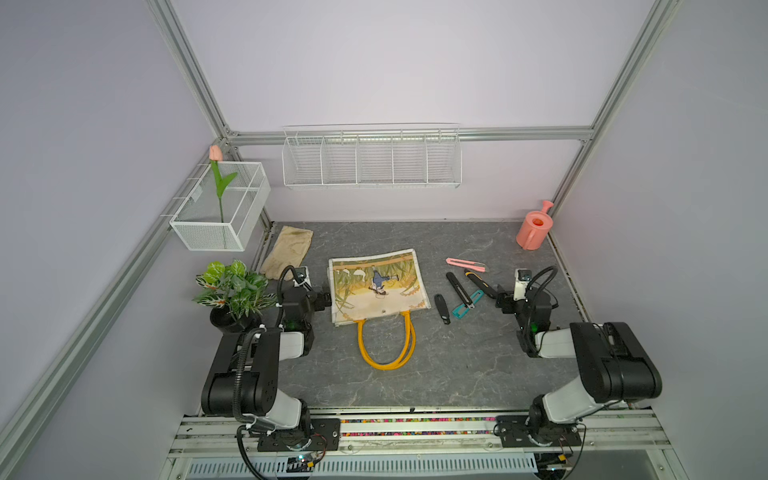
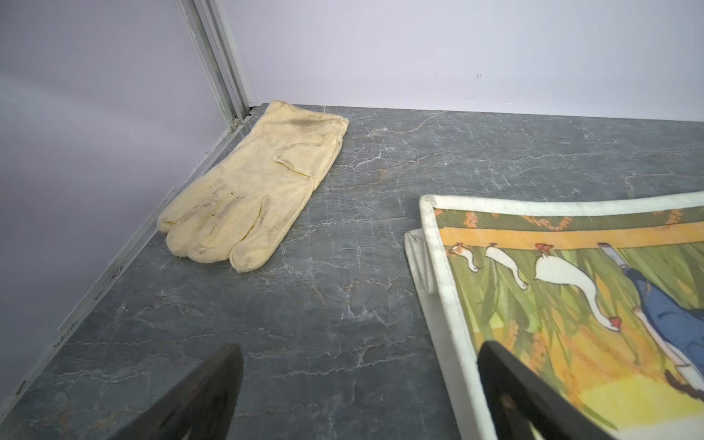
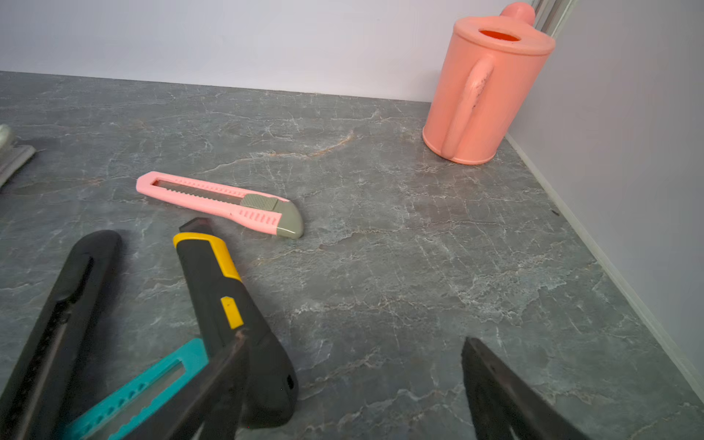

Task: Place the art knife into the pouch
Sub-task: Open the pouch at the center of the board.

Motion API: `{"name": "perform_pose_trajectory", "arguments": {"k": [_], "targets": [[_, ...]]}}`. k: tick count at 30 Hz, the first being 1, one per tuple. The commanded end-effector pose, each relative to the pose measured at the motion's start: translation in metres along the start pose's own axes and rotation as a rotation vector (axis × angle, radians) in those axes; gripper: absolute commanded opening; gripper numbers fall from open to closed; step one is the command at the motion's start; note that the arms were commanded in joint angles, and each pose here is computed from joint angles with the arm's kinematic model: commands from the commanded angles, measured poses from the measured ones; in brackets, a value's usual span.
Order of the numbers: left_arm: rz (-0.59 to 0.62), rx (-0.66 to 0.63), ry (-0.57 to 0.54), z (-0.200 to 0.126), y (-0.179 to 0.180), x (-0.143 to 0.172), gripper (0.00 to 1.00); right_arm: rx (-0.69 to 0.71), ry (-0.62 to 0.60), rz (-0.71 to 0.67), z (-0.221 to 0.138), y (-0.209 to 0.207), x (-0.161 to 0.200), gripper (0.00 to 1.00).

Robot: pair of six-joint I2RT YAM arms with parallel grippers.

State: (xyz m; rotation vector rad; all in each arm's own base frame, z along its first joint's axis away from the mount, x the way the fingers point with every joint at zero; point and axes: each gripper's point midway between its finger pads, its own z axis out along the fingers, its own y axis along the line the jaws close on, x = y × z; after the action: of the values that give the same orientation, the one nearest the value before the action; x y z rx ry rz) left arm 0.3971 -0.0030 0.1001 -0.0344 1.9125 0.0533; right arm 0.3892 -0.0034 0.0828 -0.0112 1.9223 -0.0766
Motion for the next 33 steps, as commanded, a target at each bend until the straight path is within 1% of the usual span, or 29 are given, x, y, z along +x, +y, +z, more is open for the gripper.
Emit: {"name": "perform_pose_trajectory", "arguments": {"k": [1,14,17,19,21,23,25,28,32,33], "targets": [[-0.01,0.008,-0.036,0.001,0.0,-0.015,0.99,-0.006,-0.039,-0.005,-0.001,0.0,-0.013,0.89],[-0.02,0.01,-0.032,0.003,0.001,-0.015,0.99,-0.008,-0.028,0.006,0.001,-0.001,-0.012,0.89],[-0.052,-0.048,-0.017,0.005,0.013,-0.014,0.99,-0.01,-0.027,0.012,0.001,-0.002,-0.011,0.89],[-0.047,-0.046,-0.017,0.005,0.013,-0.014,0.99,-0.003,-0.03,0.012,0.001,-0.003,-0.012,0.89],[-0.045,-0.046,-0.017,0.005,0.013,-0.014,0.99,0.068,-0.035,0.028,-0.001,-0.013,-0.012,0.89],[-0.037,-0.038,-0.023,0.004,0.011,-0.016,0.99,0.189,-0.057,0.047,-0.007,-0.029,-0.013,0.89],[-0.004,-0.013,-0.045,0.0,0.006,-0.024,0.99,0.184,-0.051,0.041,-0.008,-0.027,-0.014,0.89],[0.011,-0.045,-0.063,-0.018,0.004,-0.043,0.99,0.184,-0.074,0.017,-0.011,-0.023,-0.017,0.89],[0.047,-0.041,-0.108,-0.044,-0.012,-0.081,0.99,0.185,-0.058,0.017,-0.009,-0.023,-0.016,0.89],[0.041,-0.012,-0.118,-0.049,-0.019,-0.091,0.99,0.183,-0.05,0.017,-0.007,-0.022,-0.016,0.89]]}}
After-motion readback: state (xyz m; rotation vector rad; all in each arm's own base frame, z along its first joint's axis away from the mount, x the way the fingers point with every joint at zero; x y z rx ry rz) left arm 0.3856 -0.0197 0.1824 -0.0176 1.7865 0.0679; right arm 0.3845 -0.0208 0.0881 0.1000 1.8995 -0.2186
